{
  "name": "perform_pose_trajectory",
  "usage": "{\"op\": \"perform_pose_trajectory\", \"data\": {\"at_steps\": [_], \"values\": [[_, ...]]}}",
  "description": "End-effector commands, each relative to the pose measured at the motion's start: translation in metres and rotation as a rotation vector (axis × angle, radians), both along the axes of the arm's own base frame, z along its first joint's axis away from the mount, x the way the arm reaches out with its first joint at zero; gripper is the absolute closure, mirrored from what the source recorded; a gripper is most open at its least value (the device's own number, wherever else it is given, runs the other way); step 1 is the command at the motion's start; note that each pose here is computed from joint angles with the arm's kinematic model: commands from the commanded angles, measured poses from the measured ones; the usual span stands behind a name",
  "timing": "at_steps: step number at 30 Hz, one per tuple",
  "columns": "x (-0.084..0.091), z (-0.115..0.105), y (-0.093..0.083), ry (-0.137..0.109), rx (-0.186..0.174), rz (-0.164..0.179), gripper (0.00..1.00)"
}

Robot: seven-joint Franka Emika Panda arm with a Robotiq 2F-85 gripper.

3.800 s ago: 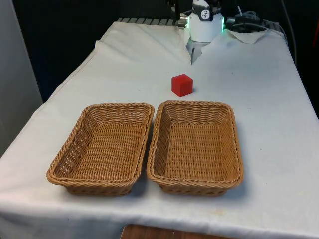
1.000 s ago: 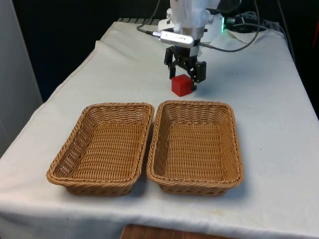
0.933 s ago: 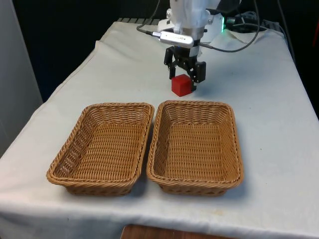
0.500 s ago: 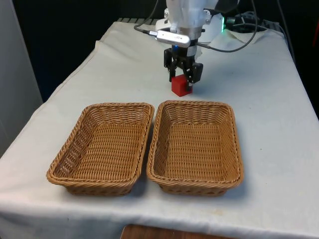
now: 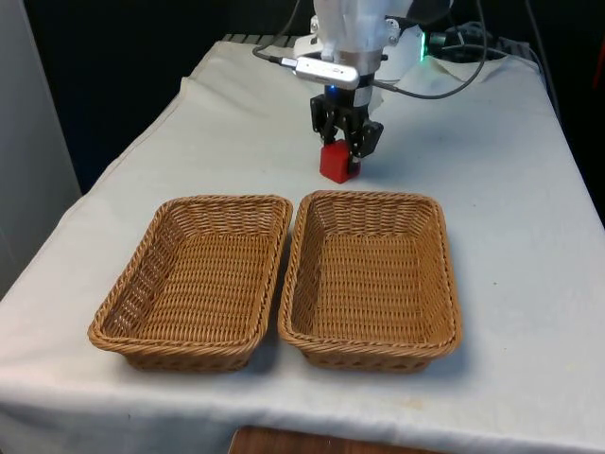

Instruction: Pick up the red cube and place it into the right basket.

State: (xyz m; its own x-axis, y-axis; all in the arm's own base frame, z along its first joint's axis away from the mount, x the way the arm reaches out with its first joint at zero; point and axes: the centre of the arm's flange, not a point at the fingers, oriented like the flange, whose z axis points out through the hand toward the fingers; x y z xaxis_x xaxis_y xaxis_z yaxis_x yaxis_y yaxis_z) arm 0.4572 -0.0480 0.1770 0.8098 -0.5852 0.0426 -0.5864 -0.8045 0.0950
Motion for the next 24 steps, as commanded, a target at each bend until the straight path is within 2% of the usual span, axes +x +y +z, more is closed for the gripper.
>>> {"op": "perform_pose_trajectory", "data": {"at_steps": [1,4,7,8,11,16,17,19,24], "values": [[0.001,0.001,-0.001,-0.003,0.0,0.003,0.99],[0.002,0.018,-0.009,-0.013,0.009,0.028,0.99],[0.004,0.027,-0.013,-0.019,0.016,0.042,0.99],[0.004,0.023,-0.011,-0.019,0.015,0.037,0.99],[0.005,0.04,-0.018,-0.027,0.028,0.061,0.99],[0.007,0.052,-0.024,-0.038,0.045,0.089,0.99],[0.007,0.05,-0.025,-0.037,0.036,0.084,0.99],[0.008,0.059,-0.028,-0.048,0.052,0.107,0.99],[0.009,0.067,-0.034,-0.064,0.06,0.137,0.99]]}}
